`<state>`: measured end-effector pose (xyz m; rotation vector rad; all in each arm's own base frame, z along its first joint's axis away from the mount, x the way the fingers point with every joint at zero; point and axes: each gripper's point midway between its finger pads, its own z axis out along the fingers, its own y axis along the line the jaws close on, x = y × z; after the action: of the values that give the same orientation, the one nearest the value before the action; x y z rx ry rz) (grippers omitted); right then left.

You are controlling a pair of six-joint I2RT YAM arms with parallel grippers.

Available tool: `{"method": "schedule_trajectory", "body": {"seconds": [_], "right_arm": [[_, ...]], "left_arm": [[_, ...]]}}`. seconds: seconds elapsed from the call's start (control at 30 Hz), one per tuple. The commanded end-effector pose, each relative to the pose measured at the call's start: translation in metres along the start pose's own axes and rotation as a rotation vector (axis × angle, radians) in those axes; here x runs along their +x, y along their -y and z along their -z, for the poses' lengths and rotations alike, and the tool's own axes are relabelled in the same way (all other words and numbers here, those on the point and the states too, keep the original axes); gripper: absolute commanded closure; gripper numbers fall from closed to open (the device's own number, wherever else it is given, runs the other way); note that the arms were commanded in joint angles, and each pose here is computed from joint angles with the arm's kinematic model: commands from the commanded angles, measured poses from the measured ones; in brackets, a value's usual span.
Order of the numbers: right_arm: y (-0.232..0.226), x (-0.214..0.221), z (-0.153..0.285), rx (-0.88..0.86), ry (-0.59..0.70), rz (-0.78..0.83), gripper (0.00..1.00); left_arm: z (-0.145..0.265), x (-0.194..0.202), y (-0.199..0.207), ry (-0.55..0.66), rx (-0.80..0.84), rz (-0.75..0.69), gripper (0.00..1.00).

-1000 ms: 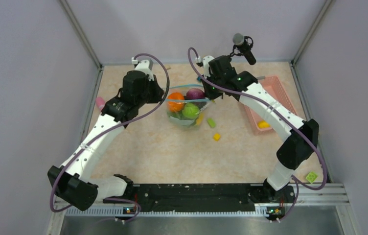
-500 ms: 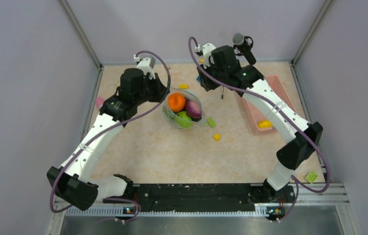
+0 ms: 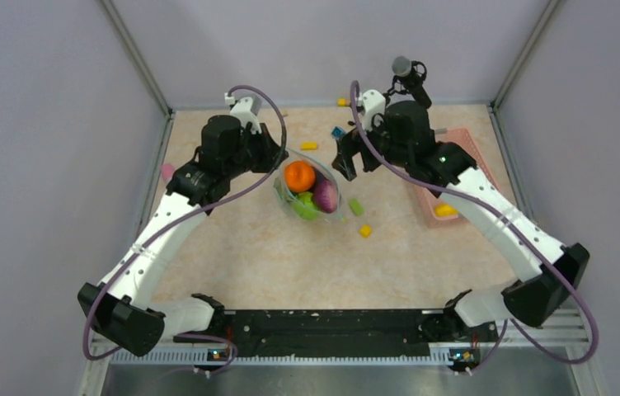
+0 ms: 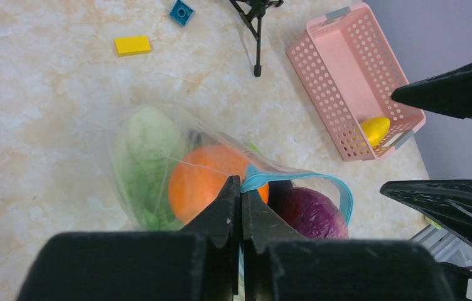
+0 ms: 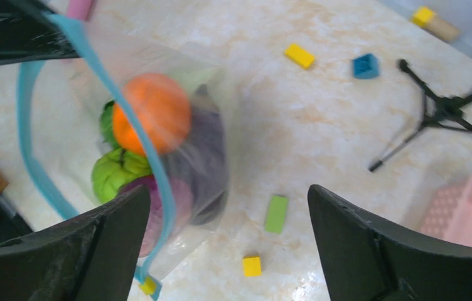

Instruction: Place the food in the zip-top bag and seal the zipper

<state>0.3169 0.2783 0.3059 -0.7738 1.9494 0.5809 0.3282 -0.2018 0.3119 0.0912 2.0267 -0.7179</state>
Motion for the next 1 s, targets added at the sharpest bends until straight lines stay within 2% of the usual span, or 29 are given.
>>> {"method": "schedule_trajectory", "body": {"seconds": [0.0,0.17,0.27,0.4,0.57,0.67,0.97], "right_arm": [[0.043,-0.010,0.033,0.279,0.129,-0.093,0.02],[0.133,0.048,0.065,0.523,0.070,-0.358,0.01],[0.202,0.101,0.099,0.771,0.006,-0.551,0.01],[0.253,0.164,0.113,0.901,-0.088,-0.807,0.01],[0.277,0.212,0.093,0.926,-0.191,-1.005,0.01],[0.285,0.239,0.086,0.999,-0.248,-1.084,0.01],[0.292,0.280,0.079,1.119,-0.319,-1.166,0.01]], "left_arm": [[0.026,-0.048,0.033,0.158,0.099,-0.018,1.00],[0.026,-0.048,0.033,0.153,0.093,-0.031,1.00],[0.025,-0.045,0.035,0.146,0.097,-0.041,1.00],[0.020,-0.041,0.034,0.132,0.093,-0.049,1.00],[0.016,-0.036,0.032,0.116,0.089,-0.051,1.00],[0.014,-0.034,0.032,0.109,0.091,-0.051,1.00],[0.010,-0.030,0.029,0.098,0.081,-0.052,1.00]]}}
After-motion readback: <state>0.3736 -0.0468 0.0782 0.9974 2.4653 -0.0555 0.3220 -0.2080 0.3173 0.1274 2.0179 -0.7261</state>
